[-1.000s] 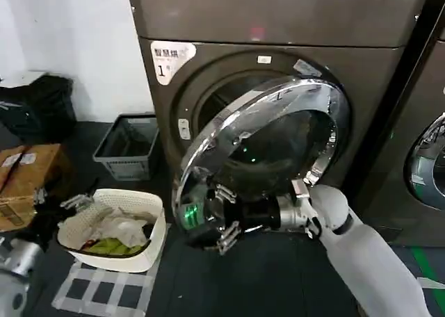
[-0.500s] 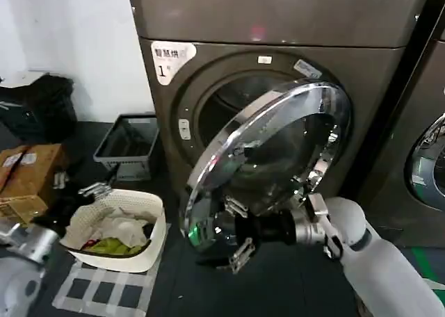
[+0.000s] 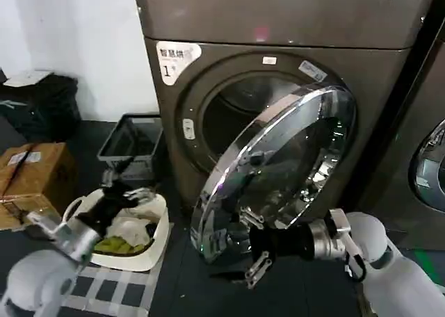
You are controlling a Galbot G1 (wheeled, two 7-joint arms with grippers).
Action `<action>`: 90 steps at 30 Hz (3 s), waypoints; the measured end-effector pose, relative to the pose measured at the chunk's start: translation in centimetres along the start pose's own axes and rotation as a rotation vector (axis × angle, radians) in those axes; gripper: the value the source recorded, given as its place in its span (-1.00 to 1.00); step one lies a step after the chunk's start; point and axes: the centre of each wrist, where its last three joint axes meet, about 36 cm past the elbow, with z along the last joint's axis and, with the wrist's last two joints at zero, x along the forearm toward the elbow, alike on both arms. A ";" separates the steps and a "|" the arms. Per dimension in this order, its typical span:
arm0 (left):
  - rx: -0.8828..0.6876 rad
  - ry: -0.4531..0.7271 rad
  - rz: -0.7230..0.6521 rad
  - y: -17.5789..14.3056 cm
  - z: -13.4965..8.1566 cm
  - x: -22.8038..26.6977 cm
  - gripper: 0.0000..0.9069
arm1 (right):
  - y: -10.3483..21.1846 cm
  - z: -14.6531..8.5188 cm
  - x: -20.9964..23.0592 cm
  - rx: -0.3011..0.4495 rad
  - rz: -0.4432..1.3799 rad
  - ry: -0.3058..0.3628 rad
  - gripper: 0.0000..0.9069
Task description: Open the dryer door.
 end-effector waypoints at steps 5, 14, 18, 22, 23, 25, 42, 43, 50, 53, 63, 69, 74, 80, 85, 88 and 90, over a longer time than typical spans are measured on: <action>0.020 0.013 0.042 -0.5 0.5 -1.0 1.00 | 0.4 0.3 2.0 -0.012 0.057 0.013 1.00; 0.060 0.036 0.130 -1.4 0.6 -2.5 1.00 | 2.0 1.0 5.9 -0.036 0.171 0.031 1.00; 0.064 0.047 0.192 -1.9 0.7 -3.2 1.00 | 3.4 1.8 8.2 -0.053 0.241 0.024 1.00; 0.077 0.049 0.244 -2.8 1.0 -3.9 1.00 | 4.9 1.8 10.4 -0.052 0.315 0.048 1.00; 0.079 0.051 0.252 -2.9 1.1 -4.0 1.00 | 5.2 1.7 11.0 -0.045 0.337 0.069 1.00; 0.087 0.053 0.274 -3.4 1.2 -4.4 1.00 | 5.8 1.3 12.2 -0.022 0.371 0.113 1.00; 0.138 0.060 0.488 -6.0 1.6 -5.6 1.00 | 11.8 -1.5 21.7 0.117 0.807 0.287 1.00; 0.136 0.062 0.496 -6.1 1.6 -5.7 1.00 | 12.3 -1.7 22.3 0.125 0.836 0.293 1.00; 0.128 0.072 0.545 -6.8 1.8 -6.3 1.00 | 16.4 -3.7 26.3 0.178 1.024 0.339 1.00; 0.127 0.071 0.572 -7.4 2.1 -6.7 1.00 | 17.9 -4.9 28.0 0.204 1.096 0.354 1.00; 0.144 0.069 0.664 -10.1 3.8 -7.7 1.00 | 23.1 -7.9 32.4 0.265 1.356 0.393 1.00; 0.185 0.053 0.713 -11.8 4.8 -8.5 1.00 | 26.0 -10.0 33.8 0.288 1.553 0.390 1.00; 0.211 0.045 0.759 -13.0 5.1 -9.8 1.00 | 28.2 -11.8 34.0 0.341 1.747 0.397 1.00; 0.209 0.035 0.818 -14.7 5.4 -12.1 1.00 | 29.9 -14.0 34.2 0.407 2.002 0.368 1.00; 0.210 0.040 0.861 -16.0 5.8 -13.7 1.00 | 31.0 -15.9 34.4 0.462 2.147 0.340 1.00; 0.206 0.043 0.886 -16.8 6.0 -14.9 1.00 | 31.7 -17.2 34.5 0.497 2.228 0.331 1.00; 0.202 0.042 0.902 -17.4 6.0 -15.7 1.00 | 32.3 -18.1 34.6 0.517 2.267 0.331 1.00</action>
